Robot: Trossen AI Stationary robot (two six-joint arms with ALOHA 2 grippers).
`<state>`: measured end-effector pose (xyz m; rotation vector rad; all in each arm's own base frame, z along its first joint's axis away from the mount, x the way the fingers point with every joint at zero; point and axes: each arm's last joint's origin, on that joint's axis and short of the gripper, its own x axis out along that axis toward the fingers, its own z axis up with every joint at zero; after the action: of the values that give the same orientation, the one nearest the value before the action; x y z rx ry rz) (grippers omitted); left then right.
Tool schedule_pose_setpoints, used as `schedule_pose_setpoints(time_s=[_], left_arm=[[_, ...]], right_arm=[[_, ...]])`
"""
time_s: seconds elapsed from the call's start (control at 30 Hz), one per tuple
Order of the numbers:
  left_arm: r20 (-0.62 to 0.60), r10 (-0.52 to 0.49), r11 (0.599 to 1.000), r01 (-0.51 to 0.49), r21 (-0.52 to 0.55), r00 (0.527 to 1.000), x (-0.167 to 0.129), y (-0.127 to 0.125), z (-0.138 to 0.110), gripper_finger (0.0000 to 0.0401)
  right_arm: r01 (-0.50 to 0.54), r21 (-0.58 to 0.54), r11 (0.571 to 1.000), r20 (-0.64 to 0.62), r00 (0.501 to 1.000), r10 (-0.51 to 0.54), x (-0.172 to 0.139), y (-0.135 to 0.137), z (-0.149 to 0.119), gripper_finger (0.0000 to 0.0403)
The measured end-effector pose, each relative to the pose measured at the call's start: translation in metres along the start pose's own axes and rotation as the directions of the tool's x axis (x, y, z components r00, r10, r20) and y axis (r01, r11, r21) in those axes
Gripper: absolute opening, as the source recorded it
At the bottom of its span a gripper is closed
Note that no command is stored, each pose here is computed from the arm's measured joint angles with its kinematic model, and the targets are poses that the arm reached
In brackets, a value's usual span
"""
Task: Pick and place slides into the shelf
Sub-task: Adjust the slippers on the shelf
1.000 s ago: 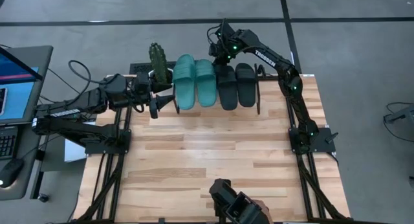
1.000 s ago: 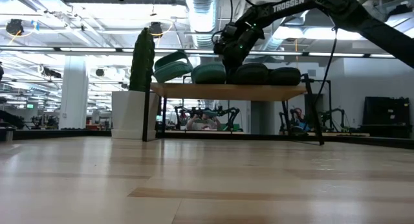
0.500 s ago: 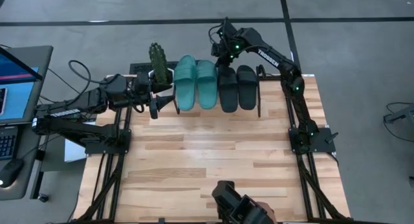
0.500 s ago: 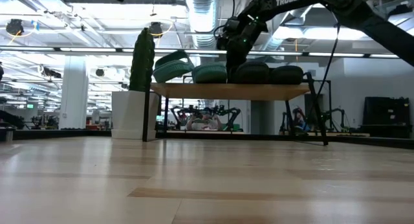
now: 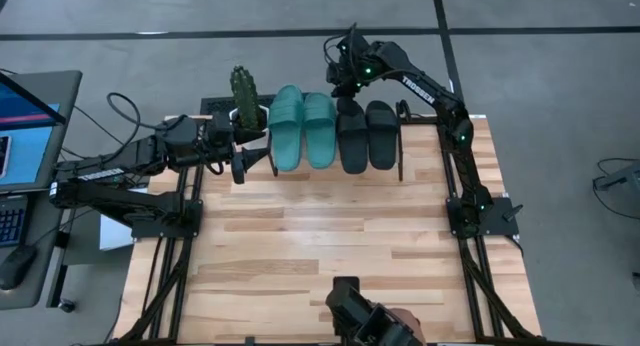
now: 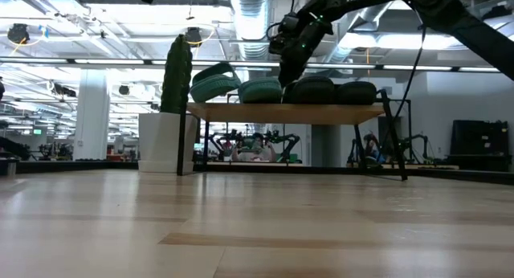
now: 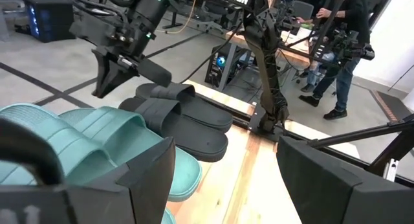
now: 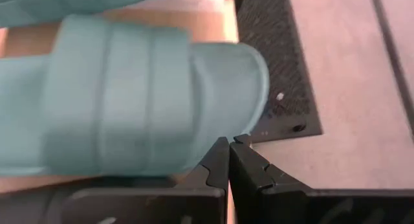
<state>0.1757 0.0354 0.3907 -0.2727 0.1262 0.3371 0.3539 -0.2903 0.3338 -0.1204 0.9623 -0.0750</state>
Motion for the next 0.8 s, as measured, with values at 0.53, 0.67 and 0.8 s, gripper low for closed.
schedule_pose_setpoints(time_s=[0.53,0.67,0.8], left_arm=[[0.001,0.003,1.0,-0.003,0.0,1.0,0.0,0.0001,0.0,0.0256],[0.001,0.003,1.0,-0.003,0.0,1.0,0.0,0.0001,0.0,0.0256],[0.001,0.002,1.0,-0.002,0.0,1.0,0.0,0.0001,0.0,0.0256]], right_arm=[[-0.029,-0.027,0.999,0.064,0.997,0.03,0.0018,0.0007,0.005,0.0],[-0.059,-0.035,0.998,0.059,0.996,0.061,0.003,0.0025,0.0031,0.0],[-0.076,-0.033,0.997,0.043,0.996,0.077,0.0084,0.005,0.0017,0.0]])
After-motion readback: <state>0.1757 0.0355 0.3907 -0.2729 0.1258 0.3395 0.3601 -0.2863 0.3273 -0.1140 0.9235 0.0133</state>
